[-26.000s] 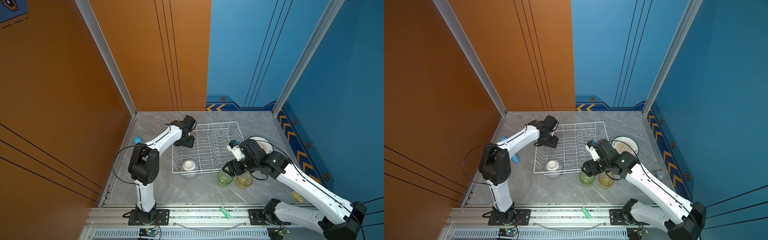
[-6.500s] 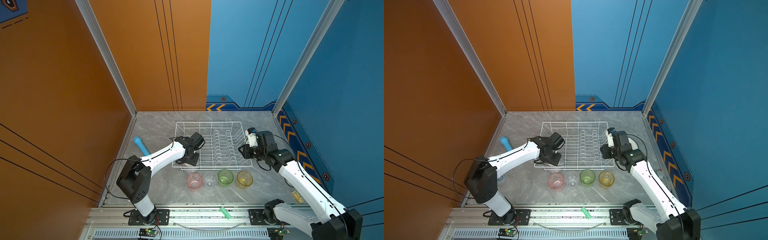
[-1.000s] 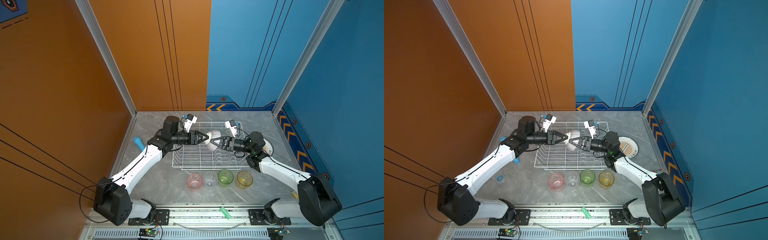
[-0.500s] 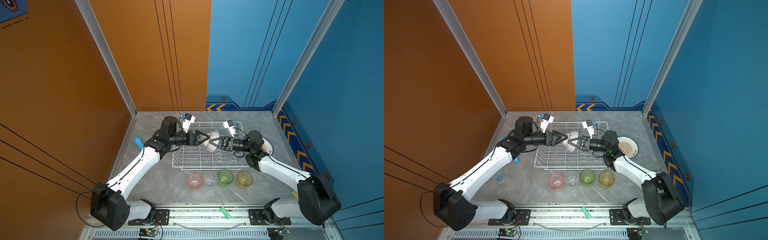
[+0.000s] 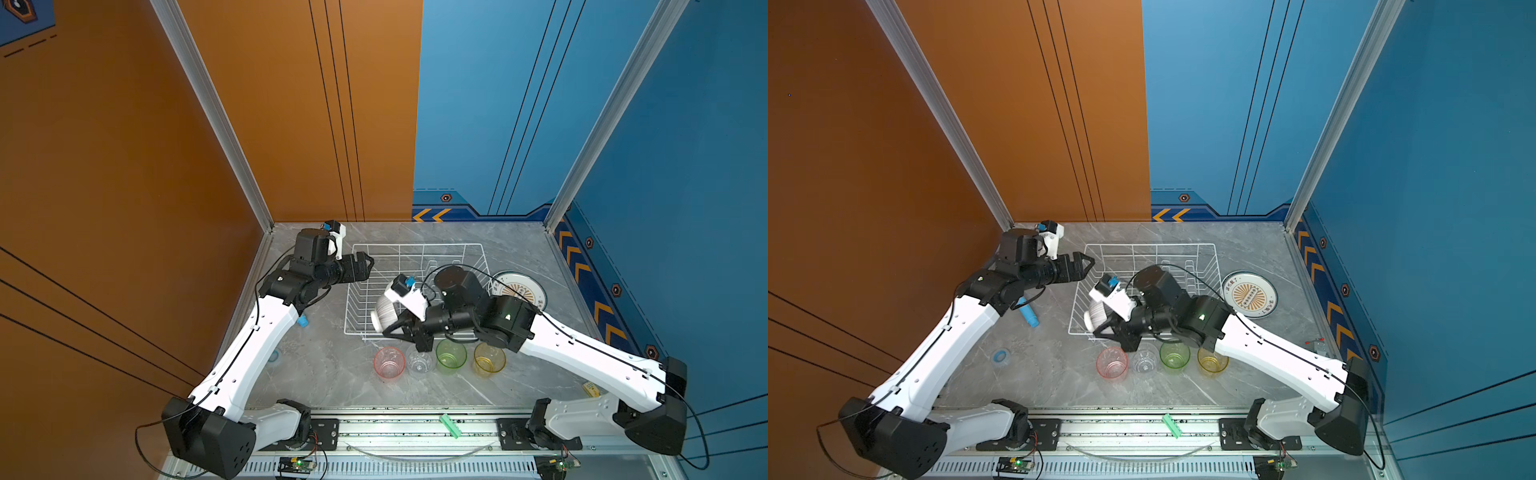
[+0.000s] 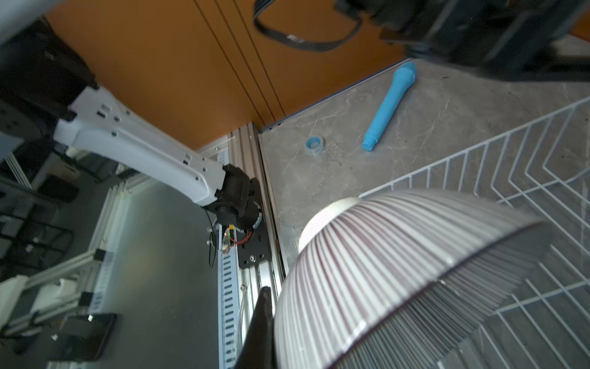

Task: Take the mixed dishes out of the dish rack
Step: 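Open the left gripper and pull the bowl away with the right gripper, then carry the striped bowl with the right gripper toward the table near the robot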

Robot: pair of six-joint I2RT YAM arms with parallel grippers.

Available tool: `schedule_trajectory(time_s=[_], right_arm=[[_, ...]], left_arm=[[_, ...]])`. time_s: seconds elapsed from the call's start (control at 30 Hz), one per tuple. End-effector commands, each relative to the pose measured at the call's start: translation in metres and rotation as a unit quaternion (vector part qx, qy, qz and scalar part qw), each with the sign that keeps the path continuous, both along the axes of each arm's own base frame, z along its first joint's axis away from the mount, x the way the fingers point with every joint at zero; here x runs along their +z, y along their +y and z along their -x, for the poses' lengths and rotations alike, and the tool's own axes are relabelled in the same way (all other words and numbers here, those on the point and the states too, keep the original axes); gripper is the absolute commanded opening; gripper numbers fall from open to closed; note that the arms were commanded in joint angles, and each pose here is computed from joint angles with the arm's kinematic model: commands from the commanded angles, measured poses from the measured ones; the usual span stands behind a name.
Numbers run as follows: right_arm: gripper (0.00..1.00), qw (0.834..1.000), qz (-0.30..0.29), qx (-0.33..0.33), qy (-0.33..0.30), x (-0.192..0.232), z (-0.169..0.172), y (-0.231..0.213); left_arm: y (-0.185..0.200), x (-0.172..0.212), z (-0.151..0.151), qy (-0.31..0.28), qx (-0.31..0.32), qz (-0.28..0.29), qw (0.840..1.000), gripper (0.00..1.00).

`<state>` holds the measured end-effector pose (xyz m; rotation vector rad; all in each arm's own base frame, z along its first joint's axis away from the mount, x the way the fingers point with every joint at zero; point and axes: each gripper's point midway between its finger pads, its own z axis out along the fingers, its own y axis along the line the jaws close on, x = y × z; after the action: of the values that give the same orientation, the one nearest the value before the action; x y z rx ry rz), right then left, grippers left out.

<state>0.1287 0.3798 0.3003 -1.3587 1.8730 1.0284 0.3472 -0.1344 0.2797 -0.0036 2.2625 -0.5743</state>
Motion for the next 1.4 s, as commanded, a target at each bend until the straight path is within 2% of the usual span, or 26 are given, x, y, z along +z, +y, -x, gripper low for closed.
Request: schedule_trajectory(time_s=[0.0,0.13,0.27,0.4,0.57,0.77,0.83,1.0,1.37], right_arm=[[0.00,0.974,0.162,0.065,-0.143,-0.043,0.013,-0.018],[0.00,0.940,0.230,0.149,-0.203,-0.061,0.047,-0.003],[0.00,0.909,0.276,0.172,-0.262,-0.083,0.058,0.018],[0.00,0.888,0.303,0.196,-0.285,-0.102,0.065,0.042],[0.00,0.863,0.343,0.214,-0.302,-0.125,0.064,0.069],[0.00,0.814,0.433,0.202,-0.331,-0.167,0.039,0.084],[0.00,0.809,0.446,0.200,-0.327,-0.178,0.033,0.086],[0.00,0.808,0.459,0.196,-0.312,-0.197,0.024,0.091],[0.00,0.788,0.493,0.181,-0.322,-0.223,-0.001,0.092]], left_arm=[[0.021,-0.007,-0.004,0.011,0.026,-0.039,0.999,0.92],[0.029,-0.005,-0.011,0.011,0.034,-0.038,0.999,0.92],[0.035,-0.005,-0.017,0.012,0.042,-0.040,0.998,0.92],[0.037,-0.001,-0.019,0.007,0.045,-0.040,0.998,0.92],[0.039,0.015,-0.019,-0.013,0.043,-0.038,0.998,0.93],[0.039,0.034,-0.014,-0.037,0.033,-0.026,0.998,0.93],[0.040,0.039,-0.012,-0.043,0.031,-0.022,0.998,0.93],[0.046,0.050,-0.005,-0.058,0.032,-0.013,0.998,0.93],[0.046,0.057,0.000,-0.067,0.028,-0.007,0.997,0.93]])
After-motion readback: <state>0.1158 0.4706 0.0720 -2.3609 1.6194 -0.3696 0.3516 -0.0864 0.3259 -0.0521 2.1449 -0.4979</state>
